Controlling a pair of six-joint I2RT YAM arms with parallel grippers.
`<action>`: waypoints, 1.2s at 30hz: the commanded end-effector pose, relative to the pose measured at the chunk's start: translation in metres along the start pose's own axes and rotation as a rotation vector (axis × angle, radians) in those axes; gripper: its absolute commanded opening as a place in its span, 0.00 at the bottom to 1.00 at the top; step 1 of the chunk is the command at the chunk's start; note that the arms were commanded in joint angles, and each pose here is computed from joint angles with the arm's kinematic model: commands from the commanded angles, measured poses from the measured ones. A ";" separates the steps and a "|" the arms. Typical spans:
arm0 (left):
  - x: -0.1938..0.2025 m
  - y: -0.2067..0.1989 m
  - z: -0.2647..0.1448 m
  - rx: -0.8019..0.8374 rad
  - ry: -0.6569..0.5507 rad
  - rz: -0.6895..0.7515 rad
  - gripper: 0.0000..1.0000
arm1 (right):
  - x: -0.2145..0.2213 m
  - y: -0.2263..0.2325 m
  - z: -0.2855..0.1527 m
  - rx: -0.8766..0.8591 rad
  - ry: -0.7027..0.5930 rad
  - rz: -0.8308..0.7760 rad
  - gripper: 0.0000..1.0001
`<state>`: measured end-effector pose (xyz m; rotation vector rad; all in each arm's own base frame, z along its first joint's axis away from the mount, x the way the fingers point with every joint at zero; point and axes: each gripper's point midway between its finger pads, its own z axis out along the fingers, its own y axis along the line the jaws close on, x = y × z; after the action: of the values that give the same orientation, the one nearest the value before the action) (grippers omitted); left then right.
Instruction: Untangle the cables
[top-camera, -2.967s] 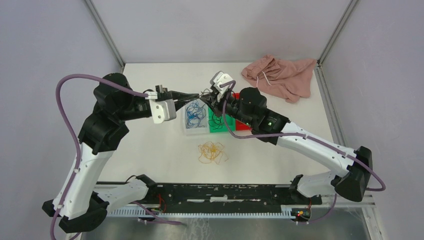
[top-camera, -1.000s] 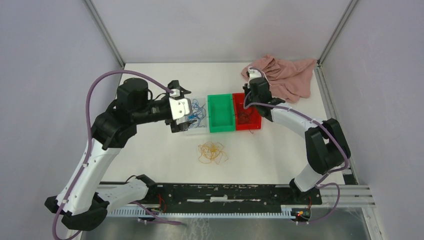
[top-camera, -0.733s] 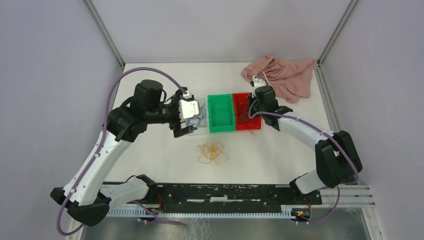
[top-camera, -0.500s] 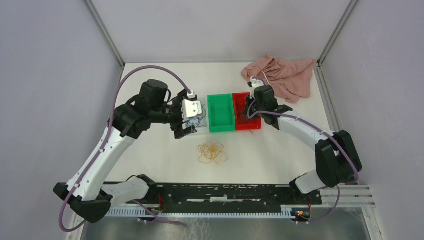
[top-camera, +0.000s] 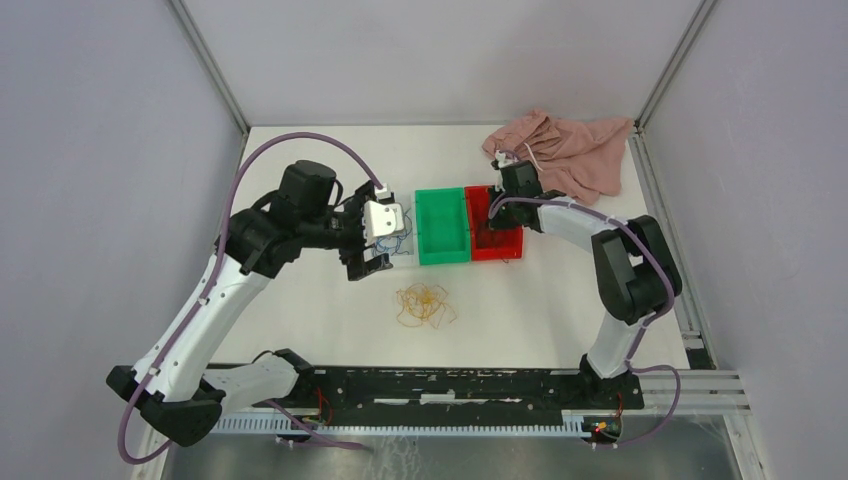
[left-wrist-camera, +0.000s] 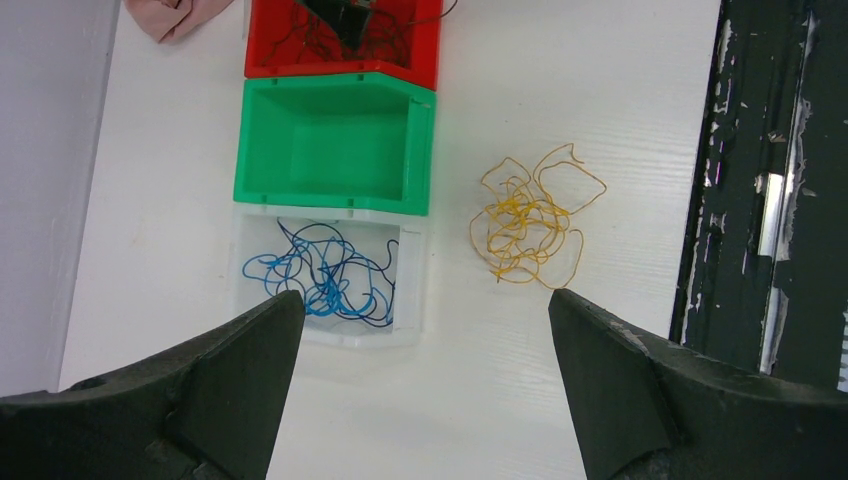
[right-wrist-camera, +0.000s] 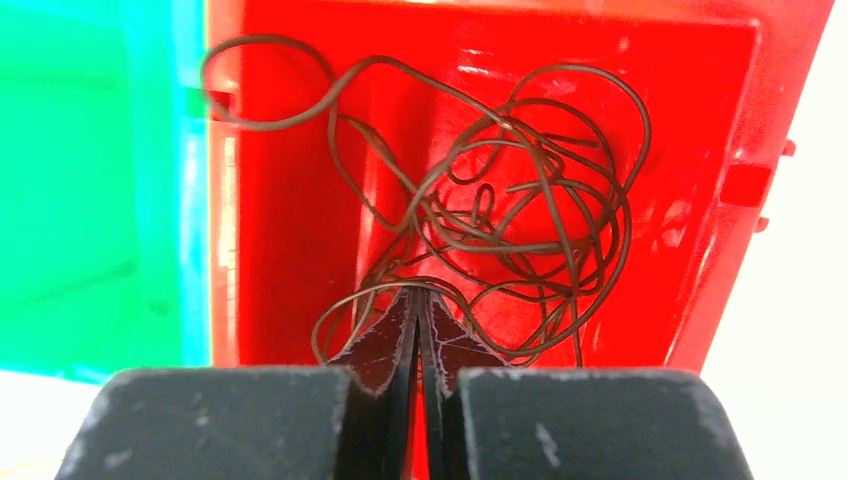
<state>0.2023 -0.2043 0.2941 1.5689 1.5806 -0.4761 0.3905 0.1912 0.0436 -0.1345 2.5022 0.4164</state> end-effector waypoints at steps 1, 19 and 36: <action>-0.008 0.003 -0.008 -0.021 -0.020 0.038 0.99 | -0.055 0.031 -0.037 -0.102 -0.173 -0.030 0.09; 0.089 0.036 0.004 -0.081 0.059 -0.265 0.99 | 0.043 0.179 -0.136 -0.603 -0.260 -0.705 0.49; 0.082 0.029 -0.008 -0.149 0.007 -0.300 0.99 | 0.105 0.238 -0.062 -0.763 0.040 -1.143 0.43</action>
<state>0.2370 -0.1350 0.2252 1.2818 1.8761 -0.4640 0.2235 0.3831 0.0886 -1.6448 1.8446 0.7990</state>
